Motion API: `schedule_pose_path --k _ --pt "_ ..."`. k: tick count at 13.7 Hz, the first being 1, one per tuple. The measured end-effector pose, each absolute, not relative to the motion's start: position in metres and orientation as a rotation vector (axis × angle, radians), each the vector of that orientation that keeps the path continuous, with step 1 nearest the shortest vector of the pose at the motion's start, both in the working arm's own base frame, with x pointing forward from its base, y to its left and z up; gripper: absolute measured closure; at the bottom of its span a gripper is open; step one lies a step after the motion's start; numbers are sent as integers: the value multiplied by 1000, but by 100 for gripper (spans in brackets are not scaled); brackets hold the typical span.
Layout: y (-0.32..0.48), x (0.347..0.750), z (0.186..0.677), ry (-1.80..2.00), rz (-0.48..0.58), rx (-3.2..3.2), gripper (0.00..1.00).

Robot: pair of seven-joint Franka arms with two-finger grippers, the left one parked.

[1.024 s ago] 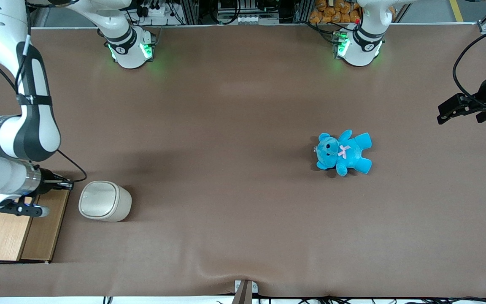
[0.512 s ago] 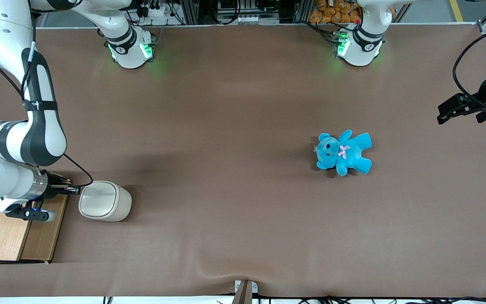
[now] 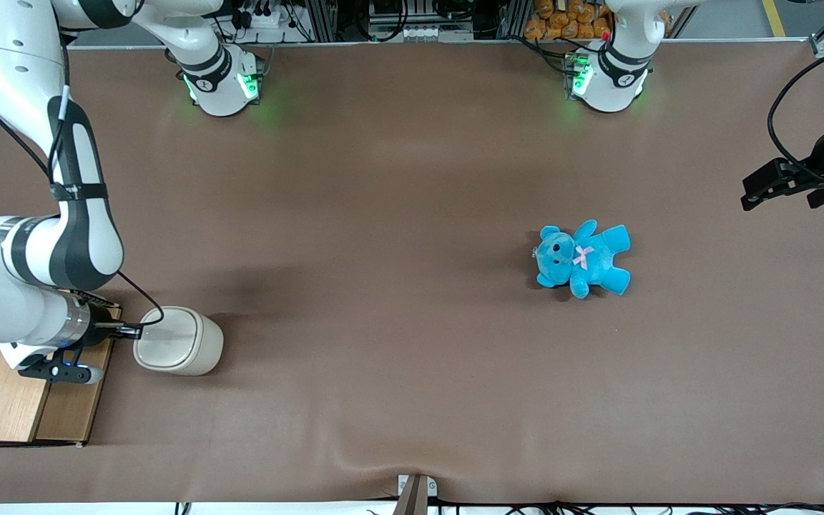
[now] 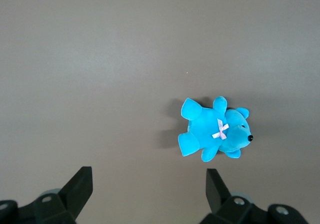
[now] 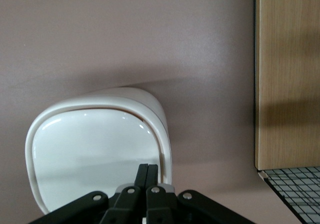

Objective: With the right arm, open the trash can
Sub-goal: 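Lower the right gripper onto the lid edge of the trash can, then lift the lid edge with the right gripper to flip it open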

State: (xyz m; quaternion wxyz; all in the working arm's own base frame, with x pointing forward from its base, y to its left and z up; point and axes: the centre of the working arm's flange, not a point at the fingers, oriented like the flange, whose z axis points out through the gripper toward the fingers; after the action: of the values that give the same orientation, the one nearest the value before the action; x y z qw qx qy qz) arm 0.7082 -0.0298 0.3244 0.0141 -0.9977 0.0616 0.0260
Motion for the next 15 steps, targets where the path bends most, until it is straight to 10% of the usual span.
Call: schedule_pose_path --k 15 --pt "-29 715 313 202 7 -3099 99"
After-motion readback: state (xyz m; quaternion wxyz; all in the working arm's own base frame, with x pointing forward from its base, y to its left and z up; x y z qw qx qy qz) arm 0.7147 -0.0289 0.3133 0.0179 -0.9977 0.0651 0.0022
